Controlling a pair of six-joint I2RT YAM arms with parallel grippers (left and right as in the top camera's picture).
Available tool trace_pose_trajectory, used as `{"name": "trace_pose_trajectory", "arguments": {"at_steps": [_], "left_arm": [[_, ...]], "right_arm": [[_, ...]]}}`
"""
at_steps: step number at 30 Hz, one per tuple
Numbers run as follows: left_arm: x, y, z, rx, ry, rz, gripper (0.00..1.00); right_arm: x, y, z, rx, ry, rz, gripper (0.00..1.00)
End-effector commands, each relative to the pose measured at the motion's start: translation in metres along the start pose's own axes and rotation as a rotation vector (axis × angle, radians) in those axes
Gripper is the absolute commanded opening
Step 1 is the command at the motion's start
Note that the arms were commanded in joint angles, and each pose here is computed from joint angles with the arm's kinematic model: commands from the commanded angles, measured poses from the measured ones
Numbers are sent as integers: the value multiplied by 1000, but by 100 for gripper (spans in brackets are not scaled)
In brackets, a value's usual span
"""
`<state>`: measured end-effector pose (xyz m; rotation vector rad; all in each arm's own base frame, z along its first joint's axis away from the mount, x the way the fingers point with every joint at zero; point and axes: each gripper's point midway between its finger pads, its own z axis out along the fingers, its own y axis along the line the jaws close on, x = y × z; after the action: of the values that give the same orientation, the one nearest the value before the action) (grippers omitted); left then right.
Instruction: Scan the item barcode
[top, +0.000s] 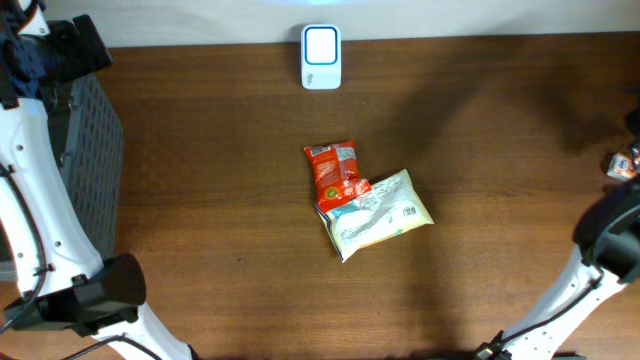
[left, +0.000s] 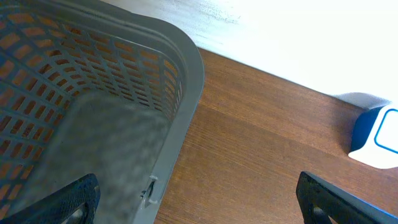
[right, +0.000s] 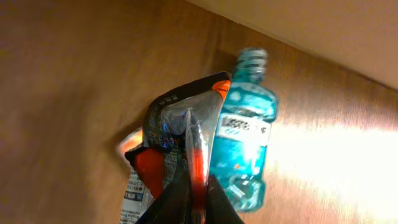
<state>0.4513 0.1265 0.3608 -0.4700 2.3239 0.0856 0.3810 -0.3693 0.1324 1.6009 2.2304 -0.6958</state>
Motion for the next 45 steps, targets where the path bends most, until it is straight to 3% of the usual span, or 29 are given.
{"name": "trace_pose_trajectory", "arguments": {"at_steps": [1,6,8,10,11,13,14,17,20,26,29,32,38,45], "left_arm": [[-1,1,-4,2,-7,-12,99],[-1,1,-4,2,-7,-12,99],[-1,1,-4,2,-7,-12,99],[-1,1,-4,2,-7,-12,99],[-1,1,-4,2,-7,-12,99],[-1,1,-4,2,-7,-12,99],[-1,1,-4,2,-7,-12,99],[-1,1,-4,2,-7,-12,99],[-1,1,-4,2,-7,-12,99],[-1,1,-4,2,-7,-12,99],[-1,1,-4,2,-7,-12,99],[-1,1,-4,2,-7,-12,99],[-1,1,-4,2,-7,-12,99],[-1,1,-4,2,-7,-12,99]], "right_arm": [[-9,-13,0,-85,37,84,4],[-13,-19,21,-78,32,115,6],[-14,-15,27,-80,27,117,11],[-14,-12,32,-83,25,117,36],[-12,-10,36,-81,28,116,59],[-10,-10,39,-77,34,113,79],[-8,-10,41,-73,43,108,84],[0,-5,40,-103,78,96,87],[15,26,32,-292,168,7,87],[73,126,-59,-1019,350,-338,86],[115,155,-102,-1192,373,-552,86],[171,181,-139,-1253,375,-815,86],[292,229,-208,-1310,421,-1144,82],[412,234,-234,-1116,378,-1495,82]]}}
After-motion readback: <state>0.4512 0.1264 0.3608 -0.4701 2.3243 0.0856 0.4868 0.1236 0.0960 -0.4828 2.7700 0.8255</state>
